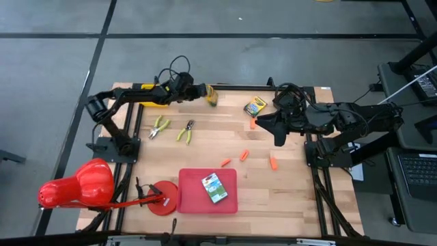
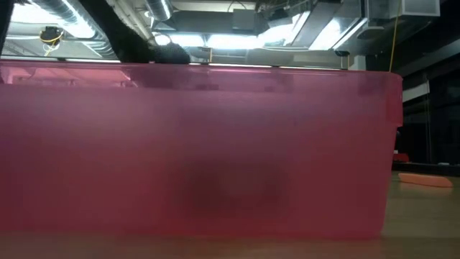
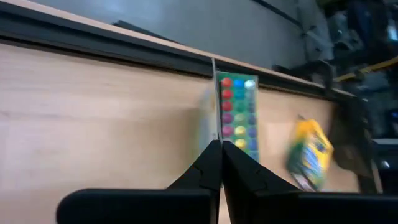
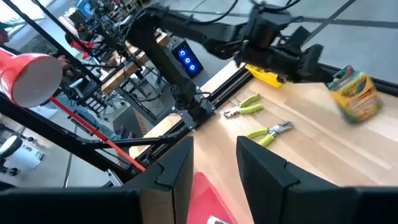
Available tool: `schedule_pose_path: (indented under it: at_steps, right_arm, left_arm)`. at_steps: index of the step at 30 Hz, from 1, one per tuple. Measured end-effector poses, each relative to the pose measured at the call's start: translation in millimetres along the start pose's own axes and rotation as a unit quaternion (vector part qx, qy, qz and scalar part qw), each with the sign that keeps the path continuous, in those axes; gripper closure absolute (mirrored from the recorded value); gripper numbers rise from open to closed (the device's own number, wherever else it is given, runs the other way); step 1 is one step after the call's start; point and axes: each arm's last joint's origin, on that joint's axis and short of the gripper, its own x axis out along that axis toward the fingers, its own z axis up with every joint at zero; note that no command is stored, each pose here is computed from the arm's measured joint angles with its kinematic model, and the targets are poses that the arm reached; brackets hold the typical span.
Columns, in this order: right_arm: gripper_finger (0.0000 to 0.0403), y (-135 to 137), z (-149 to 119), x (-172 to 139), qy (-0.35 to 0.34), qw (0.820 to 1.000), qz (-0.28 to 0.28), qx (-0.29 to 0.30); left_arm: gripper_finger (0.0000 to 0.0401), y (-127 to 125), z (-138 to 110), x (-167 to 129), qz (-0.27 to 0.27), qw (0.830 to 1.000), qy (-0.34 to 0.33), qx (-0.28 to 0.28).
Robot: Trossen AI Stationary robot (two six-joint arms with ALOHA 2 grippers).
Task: Pick & Place School Supplies
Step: Put the yellow crayon box into the pink bin
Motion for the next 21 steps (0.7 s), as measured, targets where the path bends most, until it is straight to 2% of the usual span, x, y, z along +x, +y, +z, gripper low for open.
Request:
schedule_pose_path:
  at_steps: [6,14,21]
  right_arm:
    - [0.0276,1.2,2.5,-0.2,-0.019,1.0,-0.001,0.006]
    - [0.0276,-4.5,4.2,1.4,-0.032,0.999,-0.033,0.029]
    - [0.0276,-13.6,4.4,3.7,-0.023,0.996,-0.065,0.05]
  left_arm:
    - [0.0399,-31.9,-13.4,-40.4,-0.072,0.997,0.015,0.003]
    - [0.0399,-58.2,-51.2,-121.9,-0.14,0.984,0.1,0.044]
    - [0.0399,-69.2,-80.7,-196.4,-0.259,0.946,0.166,0.103]
